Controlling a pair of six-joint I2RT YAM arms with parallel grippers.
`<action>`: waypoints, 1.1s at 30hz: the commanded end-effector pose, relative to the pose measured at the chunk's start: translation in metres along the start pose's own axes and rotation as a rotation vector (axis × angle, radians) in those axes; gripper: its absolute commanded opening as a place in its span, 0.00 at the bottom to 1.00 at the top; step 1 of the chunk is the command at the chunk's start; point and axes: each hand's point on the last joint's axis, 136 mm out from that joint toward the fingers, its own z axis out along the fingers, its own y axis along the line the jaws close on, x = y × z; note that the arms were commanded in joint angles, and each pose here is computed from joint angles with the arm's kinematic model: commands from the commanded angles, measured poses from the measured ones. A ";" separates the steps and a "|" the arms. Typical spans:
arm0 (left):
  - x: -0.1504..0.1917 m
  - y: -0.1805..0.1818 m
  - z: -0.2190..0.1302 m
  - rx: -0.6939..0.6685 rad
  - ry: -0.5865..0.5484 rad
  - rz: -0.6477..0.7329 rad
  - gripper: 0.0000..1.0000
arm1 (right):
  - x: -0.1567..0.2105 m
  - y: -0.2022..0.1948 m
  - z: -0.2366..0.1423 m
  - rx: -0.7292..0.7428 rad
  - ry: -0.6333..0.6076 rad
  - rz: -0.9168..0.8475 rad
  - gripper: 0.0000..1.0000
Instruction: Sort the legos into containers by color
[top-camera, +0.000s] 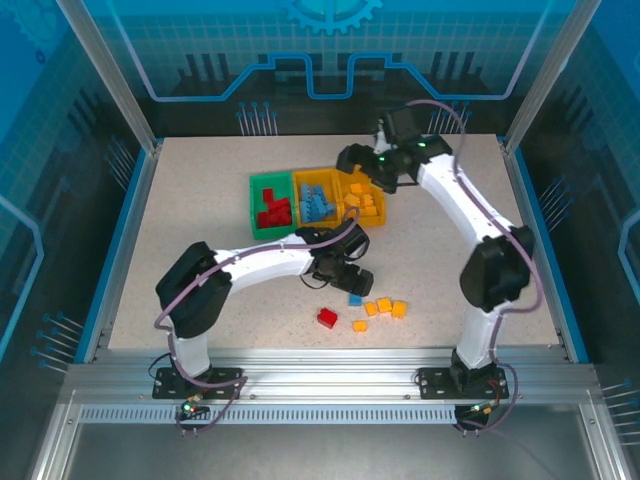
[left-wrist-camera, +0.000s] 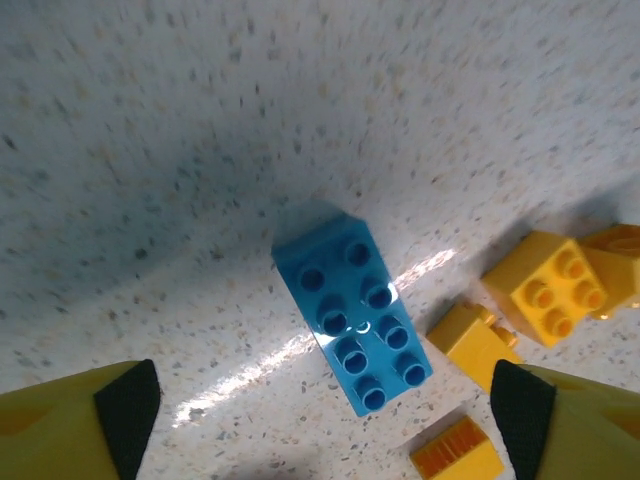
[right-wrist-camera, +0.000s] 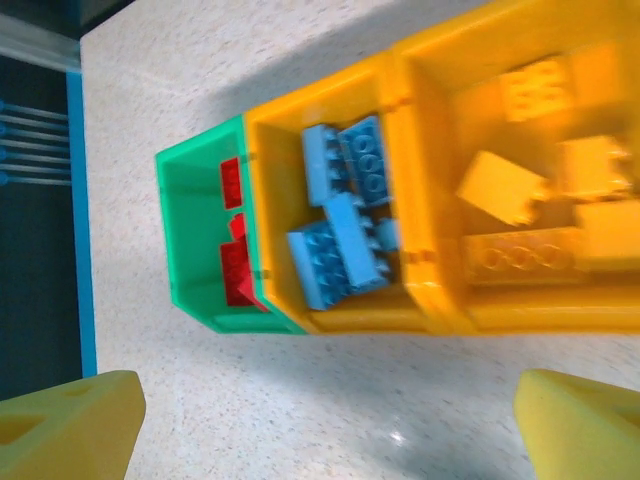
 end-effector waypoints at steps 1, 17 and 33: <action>0.007 -0.008 0.007 -0.004 0.065 -0.029 0.83 | -0.001 -0.041 -0.017 0.072 -0.046 0.017 0.96; 0.009 -0.010 0.032 -0.055 0.149 -0.073 0.63 | 0.093 -0.168 -0.053 0.348 0.039 0.083 0.96; -0.019 0.012 0.026 -0.076 0.110 -0.133 0.29 | 0.240 -0.209 -0.057 0.510 0.235 0.180 0.89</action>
